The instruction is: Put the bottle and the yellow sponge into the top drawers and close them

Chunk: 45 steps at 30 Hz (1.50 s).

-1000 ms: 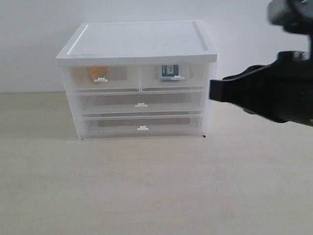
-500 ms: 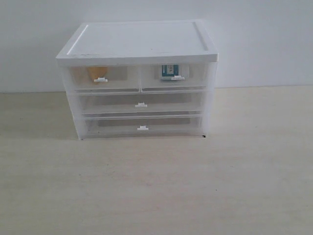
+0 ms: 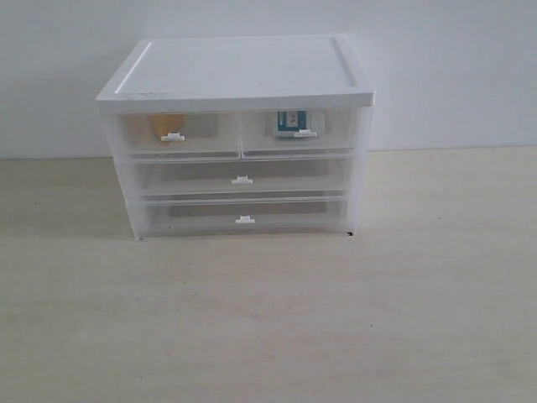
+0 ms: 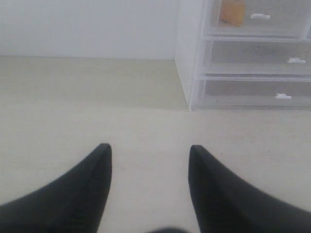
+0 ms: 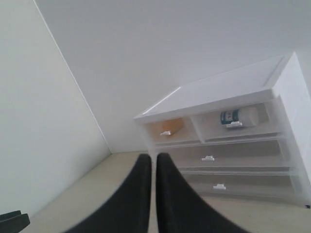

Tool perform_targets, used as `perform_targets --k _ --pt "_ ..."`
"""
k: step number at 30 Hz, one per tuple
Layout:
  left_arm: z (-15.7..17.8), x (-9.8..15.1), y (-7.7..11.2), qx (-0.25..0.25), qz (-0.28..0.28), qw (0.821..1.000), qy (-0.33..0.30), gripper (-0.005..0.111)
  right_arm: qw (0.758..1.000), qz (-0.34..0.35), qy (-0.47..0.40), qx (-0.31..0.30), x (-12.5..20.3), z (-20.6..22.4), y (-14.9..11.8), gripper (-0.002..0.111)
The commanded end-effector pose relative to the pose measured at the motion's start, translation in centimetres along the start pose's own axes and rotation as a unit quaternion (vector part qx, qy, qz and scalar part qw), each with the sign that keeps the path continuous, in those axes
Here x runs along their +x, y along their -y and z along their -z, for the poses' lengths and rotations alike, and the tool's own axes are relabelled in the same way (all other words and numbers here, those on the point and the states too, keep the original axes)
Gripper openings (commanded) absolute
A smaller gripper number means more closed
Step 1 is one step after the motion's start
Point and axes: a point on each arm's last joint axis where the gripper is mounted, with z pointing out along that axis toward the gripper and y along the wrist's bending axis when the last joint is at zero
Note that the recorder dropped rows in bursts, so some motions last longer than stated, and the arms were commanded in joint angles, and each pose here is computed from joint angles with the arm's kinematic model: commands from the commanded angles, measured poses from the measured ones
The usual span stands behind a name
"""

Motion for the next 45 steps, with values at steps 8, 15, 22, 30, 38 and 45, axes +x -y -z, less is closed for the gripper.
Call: perform_targets --k 8,15,22,30,38,45 --pt "0.0 0.0 0.0 0.005 -0.004 1.000 0.003 0.046 0.998 0.049 0.041 -0.026 -0.2 0.1 -0.3 0.000" --pt "0.0 0.0 0.0 0.005 -0.004 1.000 0.003 0.046 0.997 0.043 0.068 0.011 -0.6 0.1 0.4 0.000" --pt "0.0 0.0 0.0 0.005 -0.004 1.000 0.003 0.046 0.997 0.052 0.010 0.055 0.7 0.1 1.4 0.000" --pt "0.0 0.0 0.0 0.005 -0.004 1.000 0.003 0.046 0.996 0.040 -0.027 0.072 4.5 0.3 3.2 0.000" --pt "0.0 0.0 0.0 0.005 -0.004 1.000 0.003 0.046 0.983 0.096 -0.055 0.146 5.0 1.2 4.2 0.000" --pt "0.0 0.0 0.0 0.005 -0.004 1.000 0.003 0.046 0.952 0.187 -0.105 0.220 5.7 2.1 5.2 0.000"
